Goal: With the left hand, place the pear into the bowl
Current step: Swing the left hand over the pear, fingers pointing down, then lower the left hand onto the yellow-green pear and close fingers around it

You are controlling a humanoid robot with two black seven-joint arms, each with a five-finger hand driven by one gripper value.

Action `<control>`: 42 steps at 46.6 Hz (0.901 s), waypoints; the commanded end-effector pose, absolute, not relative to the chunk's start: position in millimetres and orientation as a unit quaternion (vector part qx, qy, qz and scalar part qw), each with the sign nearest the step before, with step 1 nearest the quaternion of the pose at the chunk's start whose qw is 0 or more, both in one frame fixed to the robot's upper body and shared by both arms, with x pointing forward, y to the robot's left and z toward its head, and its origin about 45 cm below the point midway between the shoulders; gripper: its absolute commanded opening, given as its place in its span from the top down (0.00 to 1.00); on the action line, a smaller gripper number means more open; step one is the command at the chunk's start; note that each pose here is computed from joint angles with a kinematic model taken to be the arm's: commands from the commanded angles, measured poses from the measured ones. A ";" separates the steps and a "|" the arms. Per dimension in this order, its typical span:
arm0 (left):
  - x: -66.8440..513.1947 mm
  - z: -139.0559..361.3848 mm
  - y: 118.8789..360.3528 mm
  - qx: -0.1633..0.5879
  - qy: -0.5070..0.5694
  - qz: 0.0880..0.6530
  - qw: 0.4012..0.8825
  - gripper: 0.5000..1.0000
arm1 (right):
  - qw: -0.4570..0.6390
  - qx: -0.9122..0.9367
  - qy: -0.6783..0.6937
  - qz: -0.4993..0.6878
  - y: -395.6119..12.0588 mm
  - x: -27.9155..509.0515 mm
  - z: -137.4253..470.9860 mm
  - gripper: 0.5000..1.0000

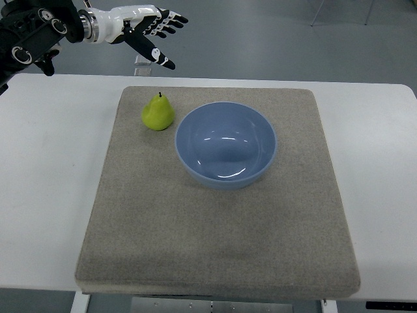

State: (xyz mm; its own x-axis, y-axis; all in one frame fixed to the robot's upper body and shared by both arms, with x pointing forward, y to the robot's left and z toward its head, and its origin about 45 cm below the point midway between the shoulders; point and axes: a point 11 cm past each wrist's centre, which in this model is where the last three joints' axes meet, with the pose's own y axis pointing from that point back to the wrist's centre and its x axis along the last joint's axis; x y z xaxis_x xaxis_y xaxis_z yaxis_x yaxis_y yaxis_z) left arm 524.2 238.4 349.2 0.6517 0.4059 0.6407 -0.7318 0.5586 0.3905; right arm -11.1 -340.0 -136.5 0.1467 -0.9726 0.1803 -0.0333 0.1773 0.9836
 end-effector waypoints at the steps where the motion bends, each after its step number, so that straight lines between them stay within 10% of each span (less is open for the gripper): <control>1: 522.8 344.7 238.3 0.355 -0.265 0.318 0.838 0.03 | 0.574 0.494 -0.509 -0.409 -340.3 -11.1 -136.5 0.15; 42: 513.9 299.3 244.6 0.511 -0.377 0.207 0.744 0.15 | 0.574 0.494 -0.509 -0.409 -340.3 -11.1 -136.5 0.15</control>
State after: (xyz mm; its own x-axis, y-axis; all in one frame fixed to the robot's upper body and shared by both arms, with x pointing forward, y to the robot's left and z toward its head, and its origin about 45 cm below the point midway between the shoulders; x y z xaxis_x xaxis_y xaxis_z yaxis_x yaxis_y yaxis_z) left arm 514.3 242.6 302.4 0.6329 -0.0589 0.7720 -0.6923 0.4032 0.5984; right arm -11.1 -339.8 -136.5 0.1467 -0.9728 0.1794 -0.0331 0.1764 0.9838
